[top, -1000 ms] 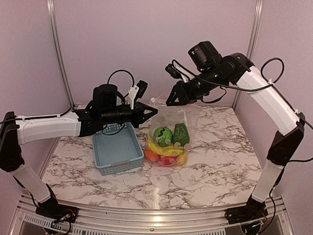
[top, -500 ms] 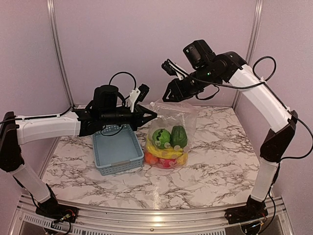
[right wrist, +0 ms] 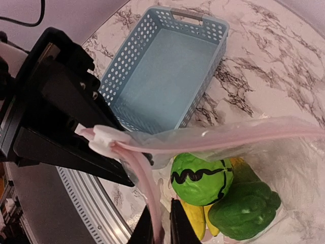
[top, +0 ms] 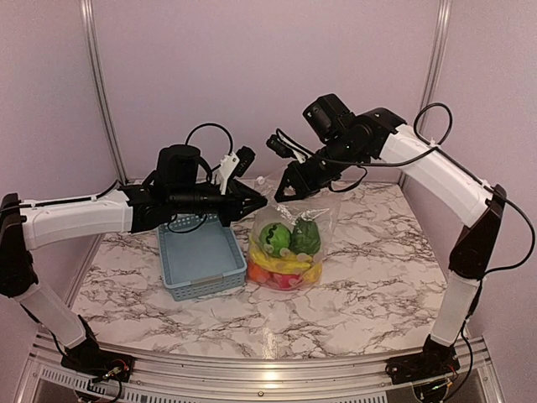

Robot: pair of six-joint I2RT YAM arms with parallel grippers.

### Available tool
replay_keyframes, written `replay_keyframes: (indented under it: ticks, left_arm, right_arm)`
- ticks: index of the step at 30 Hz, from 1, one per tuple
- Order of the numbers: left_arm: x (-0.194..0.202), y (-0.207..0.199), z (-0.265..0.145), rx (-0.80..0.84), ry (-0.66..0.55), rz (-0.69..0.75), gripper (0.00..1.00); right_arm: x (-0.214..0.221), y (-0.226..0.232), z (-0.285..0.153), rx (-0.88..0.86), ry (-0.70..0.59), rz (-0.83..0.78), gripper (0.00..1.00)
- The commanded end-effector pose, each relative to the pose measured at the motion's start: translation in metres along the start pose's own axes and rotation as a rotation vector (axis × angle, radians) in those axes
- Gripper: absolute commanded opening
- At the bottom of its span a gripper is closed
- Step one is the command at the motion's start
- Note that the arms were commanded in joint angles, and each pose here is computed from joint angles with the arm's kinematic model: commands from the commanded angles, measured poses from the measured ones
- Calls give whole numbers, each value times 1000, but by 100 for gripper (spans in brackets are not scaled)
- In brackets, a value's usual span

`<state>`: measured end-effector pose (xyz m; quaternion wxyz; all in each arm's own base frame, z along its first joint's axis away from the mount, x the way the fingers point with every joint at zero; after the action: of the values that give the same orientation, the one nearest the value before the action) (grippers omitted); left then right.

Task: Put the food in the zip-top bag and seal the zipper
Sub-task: Pass from the left arm to the right

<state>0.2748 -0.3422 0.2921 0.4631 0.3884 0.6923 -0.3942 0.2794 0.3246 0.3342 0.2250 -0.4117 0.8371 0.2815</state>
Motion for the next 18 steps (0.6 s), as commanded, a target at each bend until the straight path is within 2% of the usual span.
replay_keyframes:
  ticks: [1,3,8,10,18]
  left_arm:
    - [-8,0,-16,-22,-18,14,31]
    - [-9,2,-19,-30,-24,9,39]
    - [-17,1,-26,0,-68,-2,44]
    - [-18,-1,-27,28,-86,-14,51]
    - [-27,-3,-20,93,-151,-51,64]
  right_arm:
    - [-11,18,-18,-59,-99,-64,0]
    - [-11,22,-20,-81,-116,-80,0]
    - [-10,32,-33,-129,-154,-117,0]
    - [-7,37,-37,-153,-157,-127,0]
    - [11,47,-40,-228,-133,-128,0]
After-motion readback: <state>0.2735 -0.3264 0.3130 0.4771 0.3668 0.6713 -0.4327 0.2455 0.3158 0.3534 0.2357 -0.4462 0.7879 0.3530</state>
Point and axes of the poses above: each gripper's point midway between its finger pads, its own z axis out along the fingers, its own y axis along the line the jaws close on, x = y × z, the point moved 6 cm from there along -z, back along the fingers, and after that the axes turned 6 degrees about -z, right-handed, at the moved point
